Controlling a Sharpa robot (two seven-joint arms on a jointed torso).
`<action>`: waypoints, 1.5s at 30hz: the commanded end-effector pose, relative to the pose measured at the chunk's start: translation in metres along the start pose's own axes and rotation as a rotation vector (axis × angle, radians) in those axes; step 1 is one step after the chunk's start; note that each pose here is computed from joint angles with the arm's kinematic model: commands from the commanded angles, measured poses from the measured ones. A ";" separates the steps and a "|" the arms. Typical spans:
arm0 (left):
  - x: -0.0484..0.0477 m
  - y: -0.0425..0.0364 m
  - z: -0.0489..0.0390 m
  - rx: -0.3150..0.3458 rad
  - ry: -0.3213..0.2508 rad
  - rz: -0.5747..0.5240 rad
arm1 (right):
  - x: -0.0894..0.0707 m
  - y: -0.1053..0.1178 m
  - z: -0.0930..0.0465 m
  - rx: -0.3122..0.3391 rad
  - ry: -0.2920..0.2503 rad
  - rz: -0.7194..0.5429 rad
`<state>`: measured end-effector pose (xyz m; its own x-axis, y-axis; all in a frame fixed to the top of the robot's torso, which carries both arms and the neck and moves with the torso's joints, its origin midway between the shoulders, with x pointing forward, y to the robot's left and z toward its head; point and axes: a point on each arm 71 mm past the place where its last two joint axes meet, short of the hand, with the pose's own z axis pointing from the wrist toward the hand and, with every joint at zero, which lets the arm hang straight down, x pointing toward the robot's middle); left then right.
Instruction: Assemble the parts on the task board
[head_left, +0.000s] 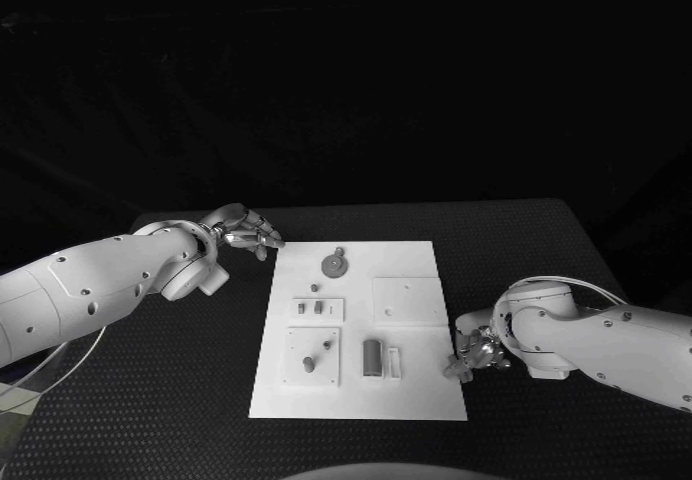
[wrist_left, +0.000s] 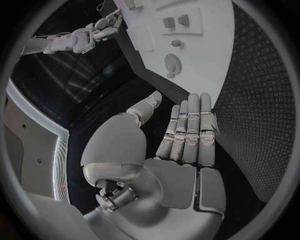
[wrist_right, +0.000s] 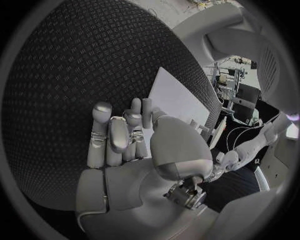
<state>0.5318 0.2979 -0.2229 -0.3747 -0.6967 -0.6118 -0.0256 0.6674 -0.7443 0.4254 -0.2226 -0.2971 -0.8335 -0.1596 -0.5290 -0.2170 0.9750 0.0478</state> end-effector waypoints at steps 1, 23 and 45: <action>0.0006 -0.0014 0.0000 0.010 0.007 0.001 | 0.002 -0.003 0.002 0.019 0.000 -0.011; -0.0002 0.0000 -0.0005 0.001 0.007 0.001 | 0.005 -0.010 -0.001 -0.029 0.031 0.151; 0.0036 -0.0046 0.0004 0.022 0.013 0.000 | -0.038 0.014 -0.021 -0.137 -0.048 0.230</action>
<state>0.5310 0.2947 -0.2227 -0.3806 -0.6955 -0.6094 -0.0205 0.6652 -0.7464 0.4444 -0.2120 -0.2585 -0.8349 0.0391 -0.5490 -0.1067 0.9670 0.2312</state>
